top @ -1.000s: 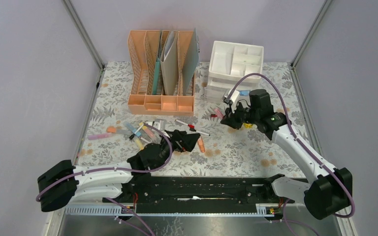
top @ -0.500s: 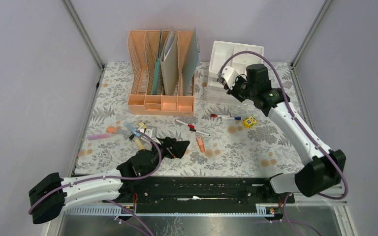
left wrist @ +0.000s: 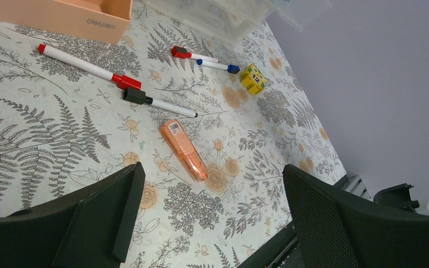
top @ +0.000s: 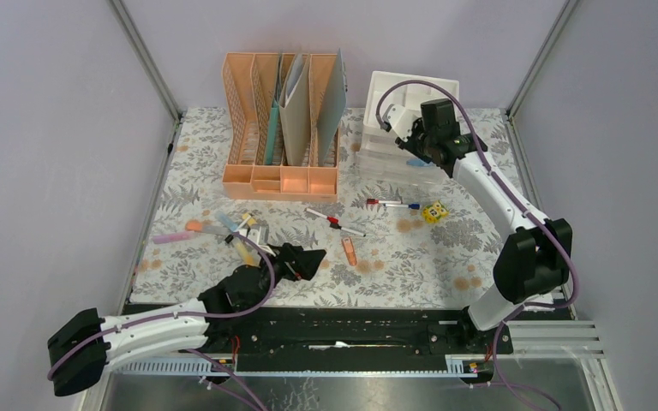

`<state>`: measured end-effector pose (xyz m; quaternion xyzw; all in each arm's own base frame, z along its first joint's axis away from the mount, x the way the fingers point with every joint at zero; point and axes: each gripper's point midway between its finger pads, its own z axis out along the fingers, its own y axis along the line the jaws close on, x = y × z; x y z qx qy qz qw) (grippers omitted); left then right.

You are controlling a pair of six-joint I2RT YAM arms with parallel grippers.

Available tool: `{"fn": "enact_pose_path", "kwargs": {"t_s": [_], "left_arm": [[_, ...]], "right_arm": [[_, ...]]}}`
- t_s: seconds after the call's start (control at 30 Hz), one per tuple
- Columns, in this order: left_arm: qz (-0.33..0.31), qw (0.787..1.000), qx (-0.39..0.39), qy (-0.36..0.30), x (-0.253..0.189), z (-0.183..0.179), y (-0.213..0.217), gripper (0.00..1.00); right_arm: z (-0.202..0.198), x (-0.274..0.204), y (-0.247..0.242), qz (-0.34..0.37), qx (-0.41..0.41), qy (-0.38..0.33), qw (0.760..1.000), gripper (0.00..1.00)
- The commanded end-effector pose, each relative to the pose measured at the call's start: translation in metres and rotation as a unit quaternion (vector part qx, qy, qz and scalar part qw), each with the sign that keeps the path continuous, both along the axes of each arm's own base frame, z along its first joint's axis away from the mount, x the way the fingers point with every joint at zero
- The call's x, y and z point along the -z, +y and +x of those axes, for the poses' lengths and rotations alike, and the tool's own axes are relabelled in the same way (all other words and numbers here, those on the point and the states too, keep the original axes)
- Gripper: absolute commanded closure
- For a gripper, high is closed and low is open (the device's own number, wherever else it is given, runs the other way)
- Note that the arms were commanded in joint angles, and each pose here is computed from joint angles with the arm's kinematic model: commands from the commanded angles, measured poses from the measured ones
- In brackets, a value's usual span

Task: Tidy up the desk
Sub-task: Place the stationery in the drawer, then pick up the stationery from the center of the board.

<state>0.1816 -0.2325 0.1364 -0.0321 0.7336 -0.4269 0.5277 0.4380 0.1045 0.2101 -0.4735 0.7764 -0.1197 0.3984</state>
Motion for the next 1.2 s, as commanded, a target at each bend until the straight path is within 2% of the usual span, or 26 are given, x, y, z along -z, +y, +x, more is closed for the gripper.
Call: {"fn": "enact_pose_path", "kwargs": {"t_s": [0.0,0.07,0.3,0.4,0.7,0.93,1.17], "left_arm": [[-0.013,1.000,-0.002,-0.004,-0.004,0.000,0.002,0.01],[-0.015,1.000,0.000,-0.004,-0.005,0.000,0.001,0.01],[-0.017,1.000,0.007,-0.005,-0.009,-0.002,-0.001,0.01],[-0.022,1.000,0.010,-0.006,-0.011,-0.002,-0.003,0.01],[-0.048,0.998,0.031,-0.005,-0.018,-0.007,-0.009,0.01],[-0.081,0.995,0.056,-0.003,-0.029,-0.013,-0.018,0.01],[-0.099,0.993,0.056,0.039,-0.028,-0.011,-0.028,0.01]], "right_arm": [[0.017,-0.021,-0.013,0.002,0.028,-0.031,0.999,0.56],[0.016,-0.021,-0.014,0.012,0.028,-0.028,0.999,0.47],[0.005,-0.034,-0.008,0.052,0.024,-0.035,0.998,0.45],[-0.007,-0.043,0.004,0.094,0.005,-0.030,0.995,0.45],[-0.076,-0.048,0.037,0.223,-0.049,0.016,0.973,0.44],[-0.140,-0.033,0.054,0.292,-0.106,0.061,0.949,0.42],[-0.174,-0.023,0.046,0.330,-0.125,0.029,0.935,0.32]]}}
